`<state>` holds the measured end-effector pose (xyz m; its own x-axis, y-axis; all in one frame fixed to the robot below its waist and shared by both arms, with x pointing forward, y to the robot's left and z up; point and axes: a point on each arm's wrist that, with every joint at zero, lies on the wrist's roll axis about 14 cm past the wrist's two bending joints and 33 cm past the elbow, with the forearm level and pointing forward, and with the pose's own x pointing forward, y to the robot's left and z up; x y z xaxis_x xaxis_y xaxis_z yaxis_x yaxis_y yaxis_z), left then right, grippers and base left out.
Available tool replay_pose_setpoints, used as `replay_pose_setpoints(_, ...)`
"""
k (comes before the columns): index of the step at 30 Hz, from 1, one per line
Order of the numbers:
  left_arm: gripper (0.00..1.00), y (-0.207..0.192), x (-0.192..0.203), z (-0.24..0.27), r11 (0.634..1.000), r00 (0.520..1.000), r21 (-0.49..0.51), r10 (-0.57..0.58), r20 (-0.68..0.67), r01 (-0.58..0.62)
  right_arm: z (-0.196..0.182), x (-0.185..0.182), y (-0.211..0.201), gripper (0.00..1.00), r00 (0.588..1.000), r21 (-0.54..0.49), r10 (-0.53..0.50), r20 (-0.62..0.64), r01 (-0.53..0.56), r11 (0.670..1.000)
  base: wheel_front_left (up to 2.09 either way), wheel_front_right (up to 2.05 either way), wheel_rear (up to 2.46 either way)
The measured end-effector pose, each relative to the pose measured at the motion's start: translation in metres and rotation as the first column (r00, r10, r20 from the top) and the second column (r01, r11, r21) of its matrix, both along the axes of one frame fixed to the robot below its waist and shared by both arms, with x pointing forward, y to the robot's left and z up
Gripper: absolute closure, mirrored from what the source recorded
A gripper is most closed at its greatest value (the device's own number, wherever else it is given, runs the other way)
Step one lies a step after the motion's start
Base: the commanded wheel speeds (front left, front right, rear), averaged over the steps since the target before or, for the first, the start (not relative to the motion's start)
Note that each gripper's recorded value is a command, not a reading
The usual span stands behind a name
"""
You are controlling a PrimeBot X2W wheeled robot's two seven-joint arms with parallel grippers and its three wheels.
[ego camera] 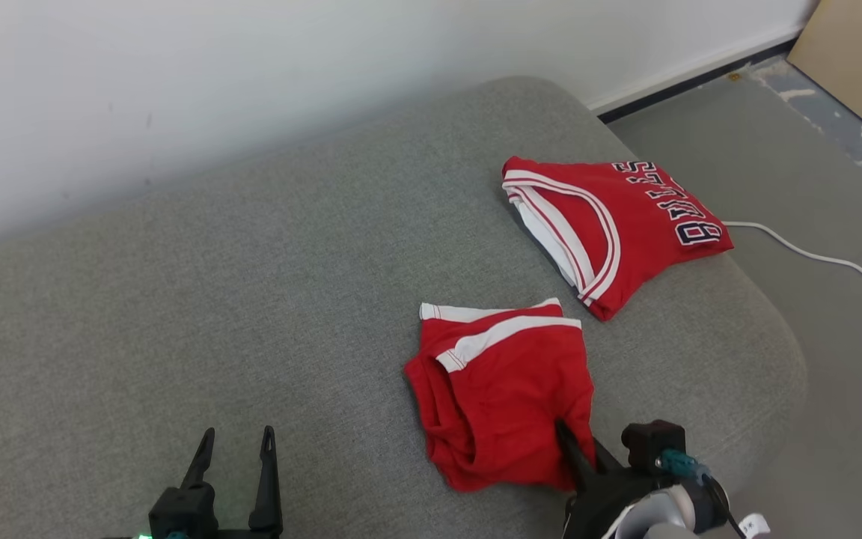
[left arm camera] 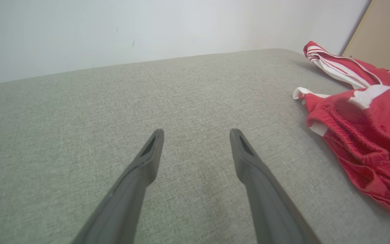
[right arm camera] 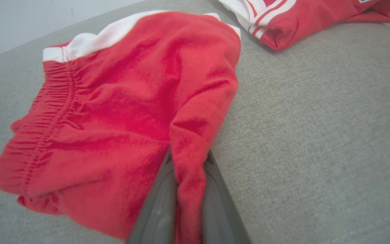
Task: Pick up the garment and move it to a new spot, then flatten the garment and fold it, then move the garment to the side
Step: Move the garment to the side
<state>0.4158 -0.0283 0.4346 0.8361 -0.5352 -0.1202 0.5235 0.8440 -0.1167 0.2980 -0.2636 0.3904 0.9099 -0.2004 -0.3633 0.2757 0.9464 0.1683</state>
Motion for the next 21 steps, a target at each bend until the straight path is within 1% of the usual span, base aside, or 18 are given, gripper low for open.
replay_pose_setpoints(4, 0.0, 0.002, 0.003, -0.009, 1.0, 1.0, 0.002, 0.006, -0.021, -0.006, 0.004, 0.012, -0.006, 1.0, 1.0, -0.039, 0.025, -0.007, -0.025, 0.999, 0.0, 0.0, 0.0)
replay_pose_setpoints(7, 0.0, 0.01, 0.005, -0.011, 1.0, 0.999, 0.007, 0.028, -0.025, -0.028, 0.01, 0.026, -0.009, 1.0, 0.998, -0.079, 0.066, -0.007, -0.066, 0.995, 0.0, 0.0, 0.0)
replay_pose_setpoints(10, 0.0, 0.022, 0.009, -0.012, 0.998, 0.998, 0.01, 0.062, -0.025, -0.062, 0.019, 0.044, -0.011, 1.0, 0.993, -0.133, 0.122, -0.007, -0.122, 0.984, 0.0, 0.0, 0.0)
replay_pose_setpoints(15, 0.0, 0.042, 0.01, -0.019, 0.994, 0.993, 0.02, 0.111, -0.04, -0.11, 0.034, 0.071, -0.035, 1.0, 0.982, -0.258, 0.183, -0.044, -0.188, 0.948, 0.0, 0.0, 0.0)
replay_pose_setpoints(17, 0.0, 0.049, 0.012, -0.021, 0.991, 0.991, 0.022, 0.129, -0.042, -0.129, 0.043, 0.082, -0.048, 1.0, 0.98, -0.307, 0.192, -0.056, -0.2, 0.93, 0.0, 0.0, 0.0)
replay_pose_setpoints(21, 0.0, 0.062, 0.013, -0.025, 0.986, 0.985, 0.034, 0.164, -0.049, -0.163, 0.057, 0.102, -0.068, 1.0, 0.978, -0.375, 0.196, -0.076, -0.211, 0.903, 0.0, 0.0, 0.0)
